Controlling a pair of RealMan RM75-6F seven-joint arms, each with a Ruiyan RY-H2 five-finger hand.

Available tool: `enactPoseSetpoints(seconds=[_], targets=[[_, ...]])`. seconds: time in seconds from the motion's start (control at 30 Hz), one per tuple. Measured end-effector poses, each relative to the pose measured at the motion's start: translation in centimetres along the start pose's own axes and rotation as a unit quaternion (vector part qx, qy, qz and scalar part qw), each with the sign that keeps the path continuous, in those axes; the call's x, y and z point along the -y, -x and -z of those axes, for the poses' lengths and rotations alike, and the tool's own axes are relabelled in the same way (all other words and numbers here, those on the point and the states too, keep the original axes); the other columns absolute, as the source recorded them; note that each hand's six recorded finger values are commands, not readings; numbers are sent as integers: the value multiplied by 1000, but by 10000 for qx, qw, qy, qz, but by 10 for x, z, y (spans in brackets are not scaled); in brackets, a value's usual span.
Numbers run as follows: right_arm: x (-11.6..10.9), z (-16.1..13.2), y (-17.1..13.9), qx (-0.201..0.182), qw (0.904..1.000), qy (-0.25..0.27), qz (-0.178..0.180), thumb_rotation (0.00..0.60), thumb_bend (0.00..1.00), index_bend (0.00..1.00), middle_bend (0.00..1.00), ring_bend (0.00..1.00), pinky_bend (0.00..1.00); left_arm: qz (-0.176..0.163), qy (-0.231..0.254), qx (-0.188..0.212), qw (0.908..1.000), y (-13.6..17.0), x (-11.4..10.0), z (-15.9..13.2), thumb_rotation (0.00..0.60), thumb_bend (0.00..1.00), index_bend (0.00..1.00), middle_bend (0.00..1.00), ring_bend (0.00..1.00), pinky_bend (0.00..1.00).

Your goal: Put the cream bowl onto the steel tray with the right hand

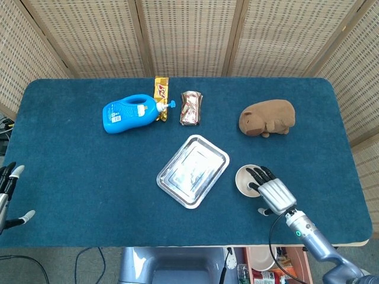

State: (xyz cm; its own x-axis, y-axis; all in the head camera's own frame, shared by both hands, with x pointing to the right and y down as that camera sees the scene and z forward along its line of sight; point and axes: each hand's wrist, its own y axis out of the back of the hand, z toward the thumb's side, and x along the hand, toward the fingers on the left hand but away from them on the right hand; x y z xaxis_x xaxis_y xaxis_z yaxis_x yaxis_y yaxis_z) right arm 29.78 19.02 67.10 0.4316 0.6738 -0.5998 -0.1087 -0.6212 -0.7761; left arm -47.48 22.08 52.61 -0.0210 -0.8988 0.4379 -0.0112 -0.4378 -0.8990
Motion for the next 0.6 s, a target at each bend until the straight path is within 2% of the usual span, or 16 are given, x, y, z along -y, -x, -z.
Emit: enactPoseSetpoints(seconds=[0.07,0.23,0.33,0.47,0.6], targets=[[3,1,6,48,10000,-37,-36,600,177,382,0,0,0,10,-2,-16,10000,-2,0,0,600,0,0,0,0,0],[10,4,18,150,9999,-57,-25,600,315,575,0,0,0,61,9,-82,9999,-6,2,3,600,0,0,0,0,0],[13,5,23,190,9998,-34,6,600,353,647,0,0,0,81,2,-97,9999,-8,3,3,600,0,0,0,0,0],[8,4,27,169,9997,47,148,600,381,677,0,0,0,127,-9,-131,9998,-10,6,4,600,0,0,0,0,0],[-9,-5,35,-56,9989,-25,455,600,382,680,0,0,0,202,-11,-196,9996,-14,9,6,600,0,0,0,0,0]])
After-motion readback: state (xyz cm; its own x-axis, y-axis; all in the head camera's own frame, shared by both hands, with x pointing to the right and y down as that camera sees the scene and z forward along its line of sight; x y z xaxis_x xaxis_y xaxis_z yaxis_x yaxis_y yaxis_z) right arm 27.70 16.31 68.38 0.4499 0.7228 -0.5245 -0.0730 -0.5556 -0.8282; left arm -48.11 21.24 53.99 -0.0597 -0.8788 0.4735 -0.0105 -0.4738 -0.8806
